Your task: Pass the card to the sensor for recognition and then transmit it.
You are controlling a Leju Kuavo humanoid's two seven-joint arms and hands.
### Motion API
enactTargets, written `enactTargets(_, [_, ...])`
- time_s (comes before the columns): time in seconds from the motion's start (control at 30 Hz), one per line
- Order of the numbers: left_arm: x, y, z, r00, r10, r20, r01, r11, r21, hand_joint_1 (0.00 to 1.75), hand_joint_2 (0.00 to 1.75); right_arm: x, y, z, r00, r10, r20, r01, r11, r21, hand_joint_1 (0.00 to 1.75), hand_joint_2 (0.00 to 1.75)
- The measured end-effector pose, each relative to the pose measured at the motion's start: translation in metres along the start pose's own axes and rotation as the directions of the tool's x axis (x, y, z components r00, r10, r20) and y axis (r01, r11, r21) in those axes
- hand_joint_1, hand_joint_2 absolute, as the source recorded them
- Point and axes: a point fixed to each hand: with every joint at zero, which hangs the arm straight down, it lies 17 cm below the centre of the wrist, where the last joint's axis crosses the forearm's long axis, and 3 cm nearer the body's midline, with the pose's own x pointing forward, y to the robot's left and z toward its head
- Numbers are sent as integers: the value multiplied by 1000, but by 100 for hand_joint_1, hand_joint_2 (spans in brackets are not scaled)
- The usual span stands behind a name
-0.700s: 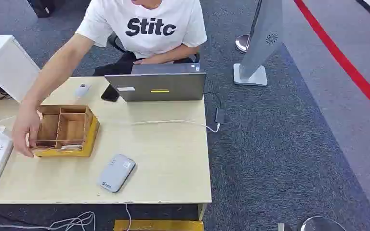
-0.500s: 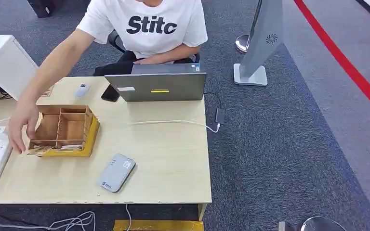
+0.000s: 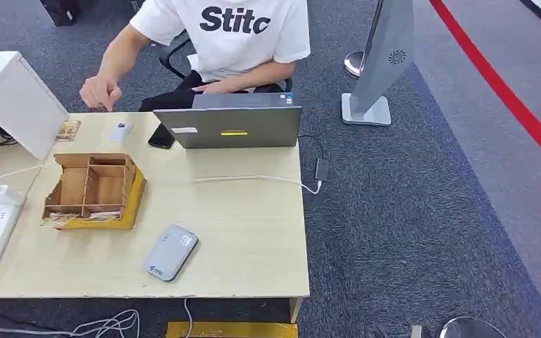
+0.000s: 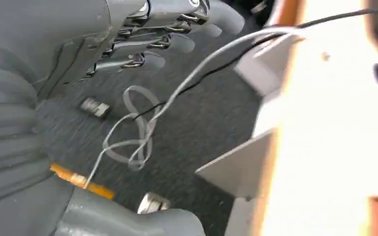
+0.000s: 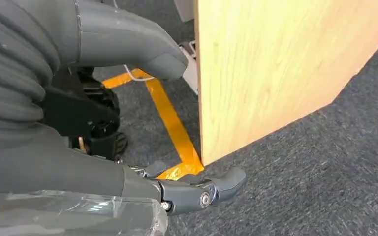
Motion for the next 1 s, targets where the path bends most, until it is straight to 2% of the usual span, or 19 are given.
enactTargets(0.2, [39,-25,-1,982,-131,138,140,989,-52,0,175,1,6,0,999,-42,7,42,999,13,0,175])
enactTargets(0.47, [88,-76,-2,896,-296,332,351,928,-121,0,175,3,20,-2,996,-84,10,83,996,38,0,175])
enactTargets(0.7, [120,-115,-17,780,-416,468,526,841,-129,0,175,3,33,-6,995,-102,0,102,993,54,0,175])
enactTargets(1.0, [173,-164,-48,565,-527,635,701,712,-33,0,175,1,56,-10,993,-116,-22,117,990,84,0,175])
